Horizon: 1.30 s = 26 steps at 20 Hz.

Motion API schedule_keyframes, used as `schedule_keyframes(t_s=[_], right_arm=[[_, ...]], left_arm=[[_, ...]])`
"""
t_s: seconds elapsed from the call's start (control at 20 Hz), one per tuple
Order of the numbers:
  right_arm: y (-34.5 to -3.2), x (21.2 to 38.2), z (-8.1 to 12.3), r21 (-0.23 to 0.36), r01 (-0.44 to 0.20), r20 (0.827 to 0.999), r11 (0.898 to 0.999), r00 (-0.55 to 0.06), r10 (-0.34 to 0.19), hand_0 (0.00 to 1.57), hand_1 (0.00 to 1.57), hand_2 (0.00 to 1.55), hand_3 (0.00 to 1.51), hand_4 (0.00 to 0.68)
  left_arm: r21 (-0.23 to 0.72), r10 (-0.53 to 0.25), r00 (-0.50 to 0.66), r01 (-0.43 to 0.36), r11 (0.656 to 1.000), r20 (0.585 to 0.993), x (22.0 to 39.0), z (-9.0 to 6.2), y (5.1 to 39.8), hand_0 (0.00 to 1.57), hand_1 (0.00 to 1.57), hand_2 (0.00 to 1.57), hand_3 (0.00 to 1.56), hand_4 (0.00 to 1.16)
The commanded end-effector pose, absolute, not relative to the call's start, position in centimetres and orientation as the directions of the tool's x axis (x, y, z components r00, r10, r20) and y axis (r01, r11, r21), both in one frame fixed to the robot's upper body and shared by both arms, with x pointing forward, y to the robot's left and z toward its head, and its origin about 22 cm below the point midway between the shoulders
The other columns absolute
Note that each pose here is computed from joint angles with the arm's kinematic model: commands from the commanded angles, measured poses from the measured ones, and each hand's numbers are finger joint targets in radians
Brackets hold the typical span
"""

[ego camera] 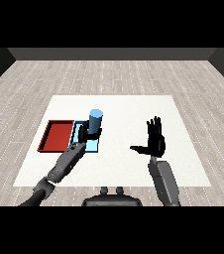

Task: Pick the blue can and put it in the blue box

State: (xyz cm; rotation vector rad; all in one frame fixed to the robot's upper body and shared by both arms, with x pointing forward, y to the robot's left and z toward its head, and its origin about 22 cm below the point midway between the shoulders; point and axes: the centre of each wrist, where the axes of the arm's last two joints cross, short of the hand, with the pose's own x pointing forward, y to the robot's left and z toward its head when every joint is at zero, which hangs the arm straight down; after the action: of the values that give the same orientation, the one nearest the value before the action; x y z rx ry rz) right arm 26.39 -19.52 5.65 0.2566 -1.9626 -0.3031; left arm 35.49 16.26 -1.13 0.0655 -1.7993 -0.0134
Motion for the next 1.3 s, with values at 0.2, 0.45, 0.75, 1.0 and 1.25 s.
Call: schedule_keyframes(t_s=[0.2,0.45,0.75,1.0,1.25], right_arm=[[-20.9,26.1,3.4,0.363,0.008,0.867,0.932,-0.369,-0.334,0.00,0.00,0.00,0.00,0.000],[-22.6,26.1,3.2,0.367,-0.004,0.860,0.930,-0.380,-0.340,0.00,0.00,0.00,0.00,0.000],[-21.2,26.9,3.9,0.403,-0.001,0.850,0.915,-0.371,-0.375,0.00,0.00,0.00,0.00,0.000],[-23.9,27.2,2.1,0.348,0.054,0.885,0.936,-0.349,-0.309,0.00,0.00,0.00,0.00,0.000],[-22.0,28.4,1.5,0.367,0.038,0.874,0.930,-0.356,-0.330,0.00,0.00,0.00,0.00,0.000]], left_arm=[[0.354,-0.365,-0.017,-0.205,0.912,0.931,37.5,-0.8,23.3,1.57,1.57,1.57,1.49,1.09],[0.497,-0.464,0.197,-0.181,0.849,0.864,38.8,-2.1,23.4,1.57,1.57,1.52,1.40,1.00],[0.609,-0.494,0.512,-0.074,0.790,0.703,35.8,-8.0,22.0,0.95,0.95,0.85,0.44,0.88],[0.601,-0.423,0.601,-0.121,0.790,0.678,35.9,-8.4,22.2,1.32,1.32,1.15,0.20,0.75],[0.497,-0.290,0.624,-0.185,0.848,0.726,37.3,-6.7,23.4,1.17,1.17,1.02,0.00,0.69]])
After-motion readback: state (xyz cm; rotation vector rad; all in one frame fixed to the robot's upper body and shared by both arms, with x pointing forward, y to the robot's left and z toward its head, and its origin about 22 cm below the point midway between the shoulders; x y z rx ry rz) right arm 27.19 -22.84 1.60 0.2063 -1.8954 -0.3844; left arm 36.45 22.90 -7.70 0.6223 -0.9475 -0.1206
